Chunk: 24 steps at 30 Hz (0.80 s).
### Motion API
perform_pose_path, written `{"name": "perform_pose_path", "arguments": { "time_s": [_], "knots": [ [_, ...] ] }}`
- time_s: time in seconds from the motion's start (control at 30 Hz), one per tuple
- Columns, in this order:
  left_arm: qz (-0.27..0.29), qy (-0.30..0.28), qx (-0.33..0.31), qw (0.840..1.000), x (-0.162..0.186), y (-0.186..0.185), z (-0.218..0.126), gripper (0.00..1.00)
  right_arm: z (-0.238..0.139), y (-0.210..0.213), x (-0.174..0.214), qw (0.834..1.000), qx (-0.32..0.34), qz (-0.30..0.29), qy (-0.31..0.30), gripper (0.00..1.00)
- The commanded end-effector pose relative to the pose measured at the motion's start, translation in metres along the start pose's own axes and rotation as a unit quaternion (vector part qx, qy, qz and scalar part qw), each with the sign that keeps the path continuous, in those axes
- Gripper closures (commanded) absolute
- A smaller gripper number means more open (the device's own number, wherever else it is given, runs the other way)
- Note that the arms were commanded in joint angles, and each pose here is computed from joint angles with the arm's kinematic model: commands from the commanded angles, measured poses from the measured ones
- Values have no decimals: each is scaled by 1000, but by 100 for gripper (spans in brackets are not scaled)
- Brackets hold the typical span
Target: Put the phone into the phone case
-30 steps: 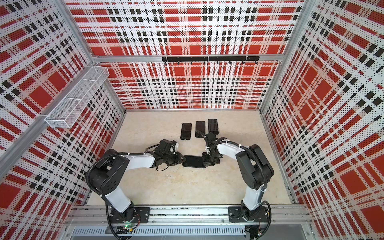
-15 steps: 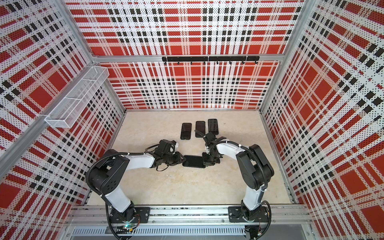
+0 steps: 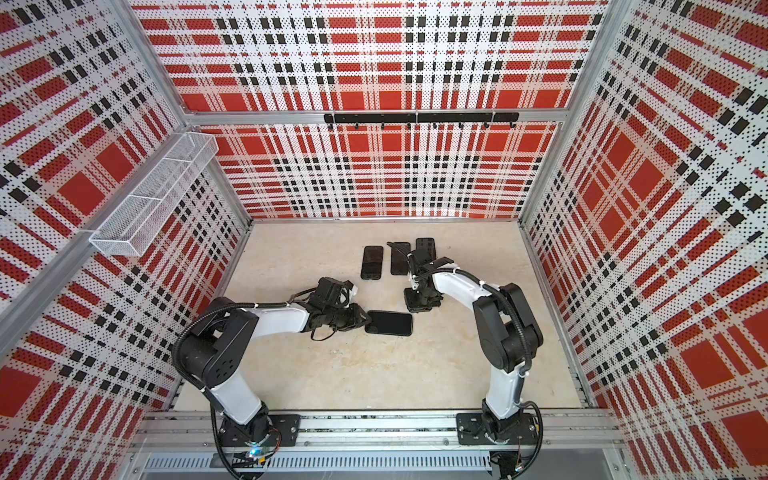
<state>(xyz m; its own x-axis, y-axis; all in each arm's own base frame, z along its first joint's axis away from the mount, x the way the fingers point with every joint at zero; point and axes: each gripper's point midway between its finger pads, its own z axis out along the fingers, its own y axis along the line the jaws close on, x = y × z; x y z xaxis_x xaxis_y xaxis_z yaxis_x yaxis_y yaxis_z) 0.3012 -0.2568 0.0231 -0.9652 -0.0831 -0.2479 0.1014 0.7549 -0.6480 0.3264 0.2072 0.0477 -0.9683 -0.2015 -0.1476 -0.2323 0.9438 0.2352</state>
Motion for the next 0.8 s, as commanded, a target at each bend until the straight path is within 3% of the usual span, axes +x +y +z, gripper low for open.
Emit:
{"name": "perform_pose_path", "arguments": {
  "time_s": [0.0, 0.47, 0.77],
  "knots": [
    [-22, 38, -44, 998, 20, 27, 6, 71, 8, 1, 2, 1000, -3, -17, 16, 84],
    [-24, 41, -45, 998, 21, 27, 10, 71, 48, -2, 23, 998, -17, -15, 62, 90],
    [-23, 45, -43, 998, 21, 26, 14, 71, 79, -10, 55, 993, 11, -25, 117, 95]
  ]
}}
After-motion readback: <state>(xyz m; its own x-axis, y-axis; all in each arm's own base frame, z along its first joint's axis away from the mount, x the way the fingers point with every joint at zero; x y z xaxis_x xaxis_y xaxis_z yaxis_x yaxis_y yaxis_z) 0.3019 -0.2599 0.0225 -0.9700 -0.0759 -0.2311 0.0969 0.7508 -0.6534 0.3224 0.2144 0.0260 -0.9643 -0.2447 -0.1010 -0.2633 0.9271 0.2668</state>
